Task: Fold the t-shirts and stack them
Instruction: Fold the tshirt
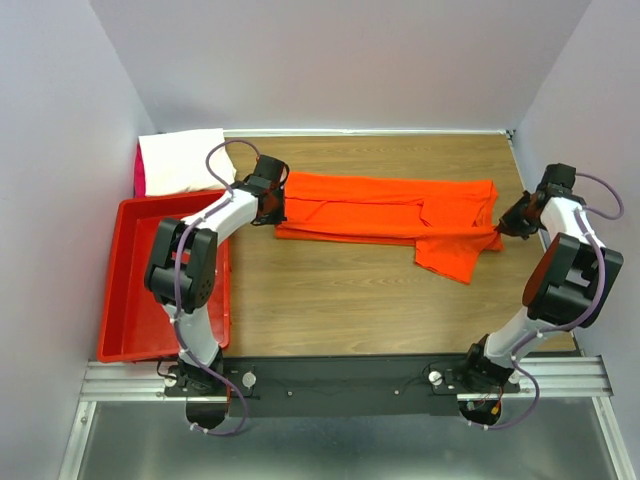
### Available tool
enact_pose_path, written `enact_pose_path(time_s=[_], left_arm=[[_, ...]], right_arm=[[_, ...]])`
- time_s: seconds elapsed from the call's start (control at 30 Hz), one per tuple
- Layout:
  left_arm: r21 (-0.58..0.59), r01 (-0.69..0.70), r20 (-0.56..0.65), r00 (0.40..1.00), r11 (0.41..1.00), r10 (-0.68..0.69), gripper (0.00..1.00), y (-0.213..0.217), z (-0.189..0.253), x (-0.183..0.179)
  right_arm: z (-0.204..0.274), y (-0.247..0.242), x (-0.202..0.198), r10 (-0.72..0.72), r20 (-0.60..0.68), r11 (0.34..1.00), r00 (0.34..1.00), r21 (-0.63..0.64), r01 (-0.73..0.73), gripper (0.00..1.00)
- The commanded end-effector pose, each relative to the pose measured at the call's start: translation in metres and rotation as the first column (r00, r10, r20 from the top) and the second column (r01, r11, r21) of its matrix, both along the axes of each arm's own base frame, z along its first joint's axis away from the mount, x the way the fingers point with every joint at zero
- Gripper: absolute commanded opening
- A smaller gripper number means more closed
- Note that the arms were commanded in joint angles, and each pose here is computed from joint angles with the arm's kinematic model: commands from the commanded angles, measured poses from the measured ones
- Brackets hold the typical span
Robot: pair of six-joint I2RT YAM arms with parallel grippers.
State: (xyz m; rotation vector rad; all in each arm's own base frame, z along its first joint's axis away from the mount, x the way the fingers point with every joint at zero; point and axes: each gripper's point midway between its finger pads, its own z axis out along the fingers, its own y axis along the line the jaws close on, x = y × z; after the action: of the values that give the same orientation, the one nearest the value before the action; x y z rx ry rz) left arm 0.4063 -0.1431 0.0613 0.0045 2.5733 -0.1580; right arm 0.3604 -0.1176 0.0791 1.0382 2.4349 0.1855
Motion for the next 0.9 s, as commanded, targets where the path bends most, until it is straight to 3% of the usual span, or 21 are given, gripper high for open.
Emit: enact_pose_path(time_s=[0.0, 0.53, 0.87], left_arm=[[0.045, -0.023, 0.001, 1.000, 0.999, 0.023, 0.00, 0.011, -0.006, 0.009], [0.045, -0.039, 0.055, 0.998, 0.998, 0.037, 0.00, 0.007, 0.004, 0.033], [0.070, -0.045, 0.035, 0.998, 0.997, 0.043, 0.00, 0.009, -0.015, 0.040]], right_arm=[[0.003, -0.010, 0.011, 0.001, 0.005, 0.999, 1.000, -0.043, -0.001, 0.01], [-0.006, -0.019, 0.024, 0.007, -0.009, 0.998, 1.000, -0.059, -0.008, 0.02], [-0.021, -0.020, 0.022, 0.009, -0.039, 0.998, 0.999, -0.068, -0.011, 0.06]])
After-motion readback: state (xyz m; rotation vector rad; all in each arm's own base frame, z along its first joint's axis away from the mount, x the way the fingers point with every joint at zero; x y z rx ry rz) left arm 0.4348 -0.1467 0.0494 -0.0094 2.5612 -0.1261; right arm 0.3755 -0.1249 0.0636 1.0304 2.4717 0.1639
